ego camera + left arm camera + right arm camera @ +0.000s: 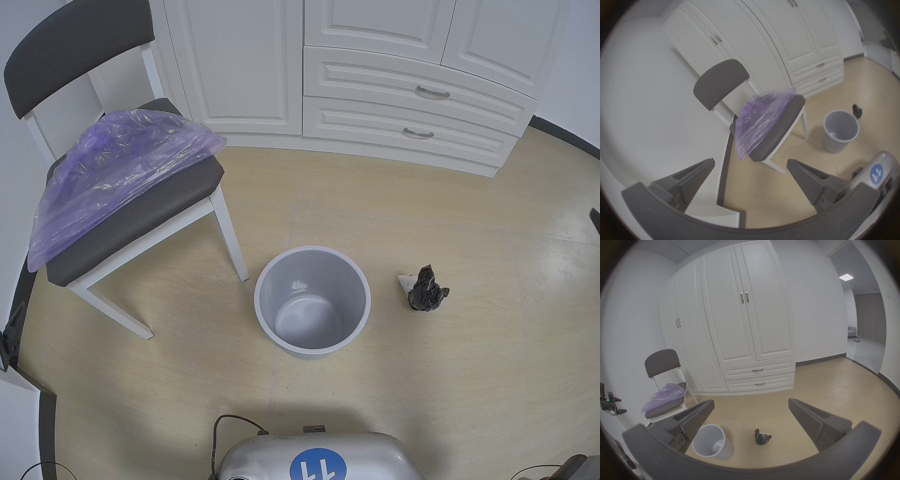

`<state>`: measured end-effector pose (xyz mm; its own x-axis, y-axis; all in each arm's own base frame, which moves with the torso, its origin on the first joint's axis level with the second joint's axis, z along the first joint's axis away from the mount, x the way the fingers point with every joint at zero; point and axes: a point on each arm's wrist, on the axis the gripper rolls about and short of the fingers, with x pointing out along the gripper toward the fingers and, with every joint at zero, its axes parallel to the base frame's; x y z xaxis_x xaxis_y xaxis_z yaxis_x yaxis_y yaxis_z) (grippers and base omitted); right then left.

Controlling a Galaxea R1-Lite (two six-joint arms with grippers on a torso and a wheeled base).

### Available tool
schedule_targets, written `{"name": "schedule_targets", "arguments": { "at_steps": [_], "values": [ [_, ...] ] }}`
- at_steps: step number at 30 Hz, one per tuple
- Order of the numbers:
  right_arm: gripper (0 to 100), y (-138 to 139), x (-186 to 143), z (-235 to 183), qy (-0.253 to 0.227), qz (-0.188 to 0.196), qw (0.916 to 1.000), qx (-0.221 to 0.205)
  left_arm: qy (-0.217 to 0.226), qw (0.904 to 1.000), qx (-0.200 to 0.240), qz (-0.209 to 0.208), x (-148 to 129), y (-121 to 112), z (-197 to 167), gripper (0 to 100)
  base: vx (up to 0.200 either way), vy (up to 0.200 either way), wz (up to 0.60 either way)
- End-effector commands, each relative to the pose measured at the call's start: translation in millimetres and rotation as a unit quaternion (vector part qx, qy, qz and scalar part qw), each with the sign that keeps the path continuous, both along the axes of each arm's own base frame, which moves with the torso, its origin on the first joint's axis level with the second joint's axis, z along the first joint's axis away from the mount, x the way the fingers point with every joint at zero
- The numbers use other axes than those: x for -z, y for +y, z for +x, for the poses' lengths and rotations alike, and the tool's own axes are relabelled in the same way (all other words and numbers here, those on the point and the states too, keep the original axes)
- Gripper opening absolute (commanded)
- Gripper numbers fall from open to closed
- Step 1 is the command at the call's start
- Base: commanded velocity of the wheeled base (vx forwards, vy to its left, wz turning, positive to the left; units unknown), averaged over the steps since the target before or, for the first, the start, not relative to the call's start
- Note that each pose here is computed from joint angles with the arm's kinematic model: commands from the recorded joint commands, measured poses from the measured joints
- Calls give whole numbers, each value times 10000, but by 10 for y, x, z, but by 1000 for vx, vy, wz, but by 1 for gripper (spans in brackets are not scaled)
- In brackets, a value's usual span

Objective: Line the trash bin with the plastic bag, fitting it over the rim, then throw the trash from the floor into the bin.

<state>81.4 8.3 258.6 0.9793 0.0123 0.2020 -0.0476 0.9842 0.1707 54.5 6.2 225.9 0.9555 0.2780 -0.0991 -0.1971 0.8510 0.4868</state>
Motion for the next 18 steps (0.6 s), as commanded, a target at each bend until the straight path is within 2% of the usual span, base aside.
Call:
{"name": "schedule_targets", "arguments": {
  "at_steps": [1, 4, 5, 6, 11, 18],
  "values": [
    [100, 429, 79, 502, 591, -54, 9971, -472, 1111, 9878, -894, 631, 11, 169, 573, 100, 0, 0, 0],
    [100, 448, 108, 518, 656, -66, 9965, -511, 1438, 9806, -1188, 598, 105, 272, 700, 100, 0, 0, 0],
    [100, 448, 108, 518, 656, -66, 9965, -511, 1438, 9806, -1188, 598, 105, 272, 700, 100, 0, 0, 0],
    [100, 464, 148, 551, 757, -83, 9958, -512, 1529, 9757, -1449, 596, 137, 392, 859, 100, 0, 0, 0],
    [100, 474, 171, 574, 816, -82, 9954, -506, 1612, 9672, -1802, 772, 209, 622, 1096, 100, 0, 0, 0],
    [100, 451, 133, 523, 701, -45, 9962, -515, 1490, 9735, -1599, 669, 190, 764, 1177, 100, 0, 0, 0]
  ]
}}
